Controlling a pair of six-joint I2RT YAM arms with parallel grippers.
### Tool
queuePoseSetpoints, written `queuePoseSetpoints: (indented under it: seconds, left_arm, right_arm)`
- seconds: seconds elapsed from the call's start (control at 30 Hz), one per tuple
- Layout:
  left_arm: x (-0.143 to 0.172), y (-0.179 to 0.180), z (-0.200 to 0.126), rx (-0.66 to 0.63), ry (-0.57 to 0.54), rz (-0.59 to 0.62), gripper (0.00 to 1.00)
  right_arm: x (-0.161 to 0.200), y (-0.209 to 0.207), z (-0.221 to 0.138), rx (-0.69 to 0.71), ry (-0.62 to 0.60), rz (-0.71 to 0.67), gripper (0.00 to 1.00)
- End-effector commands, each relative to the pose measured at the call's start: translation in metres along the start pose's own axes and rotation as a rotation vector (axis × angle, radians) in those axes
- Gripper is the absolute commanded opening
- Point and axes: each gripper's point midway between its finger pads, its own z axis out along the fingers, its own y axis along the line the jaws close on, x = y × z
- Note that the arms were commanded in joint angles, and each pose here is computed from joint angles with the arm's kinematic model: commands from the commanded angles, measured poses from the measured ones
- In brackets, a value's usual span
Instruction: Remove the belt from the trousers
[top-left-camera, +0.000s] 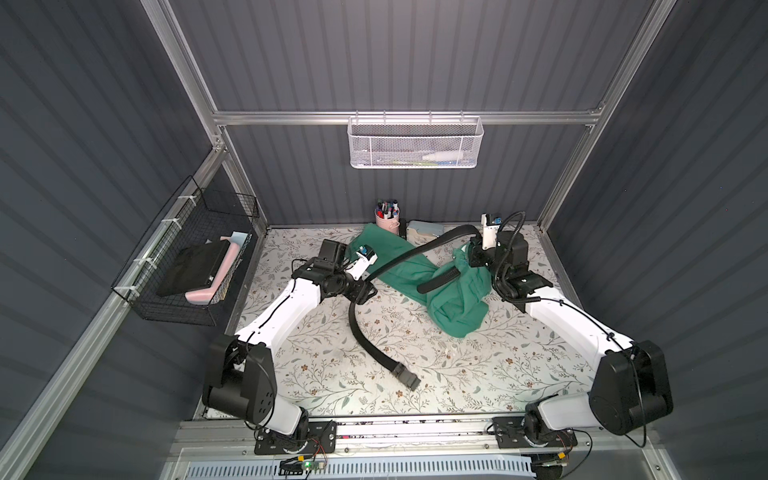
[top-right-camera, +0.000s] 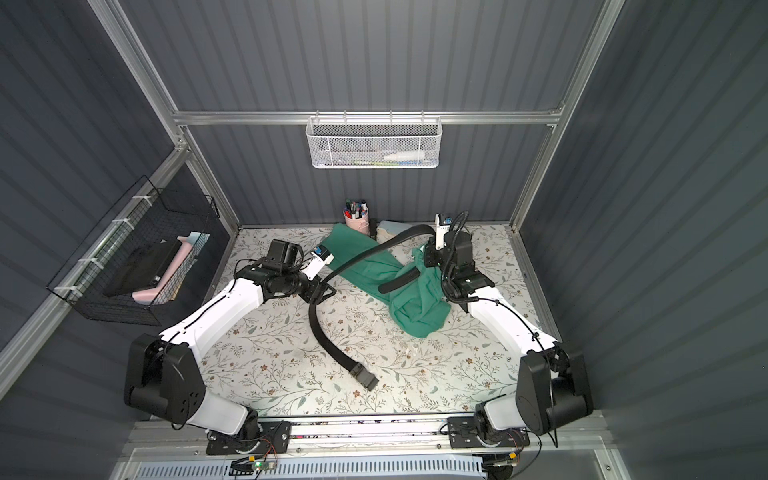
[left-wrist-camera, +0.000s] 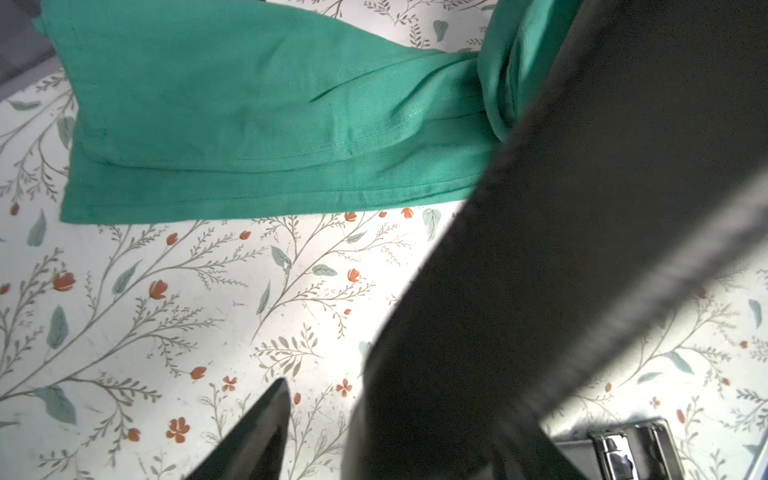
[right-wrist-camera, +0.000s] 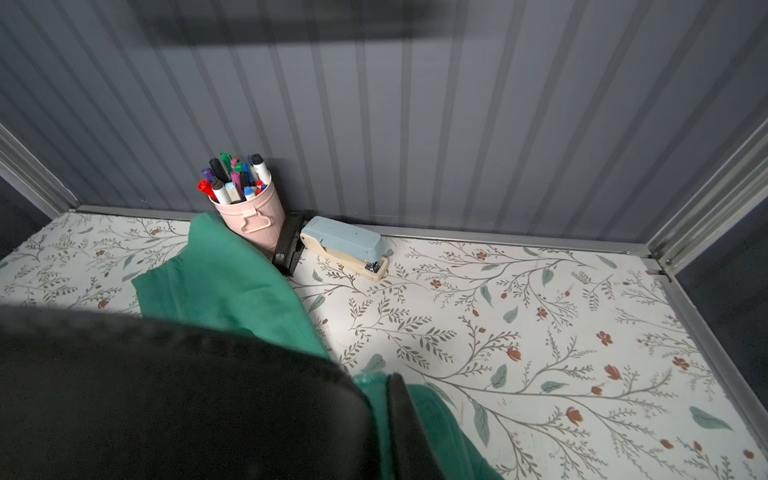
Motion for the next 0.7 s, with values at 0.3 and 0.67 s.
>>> queuePoseSetpoints:
  seconds: [0.3,0.67]
  left_arm:
    - [-0.160,-0.082,-0.061,-0.015,-0.212,0.532,0.97]
    - [-0.218,-0.127,0.053,-0.093,-0.180,0.807,0.97]
  right_arm:
    - [0.014,0.013,0.013,-0.059,0.032,0.002,0.02]
    - [0.025,0.022,0.009,-0.108,0.076,0.022,0.04]
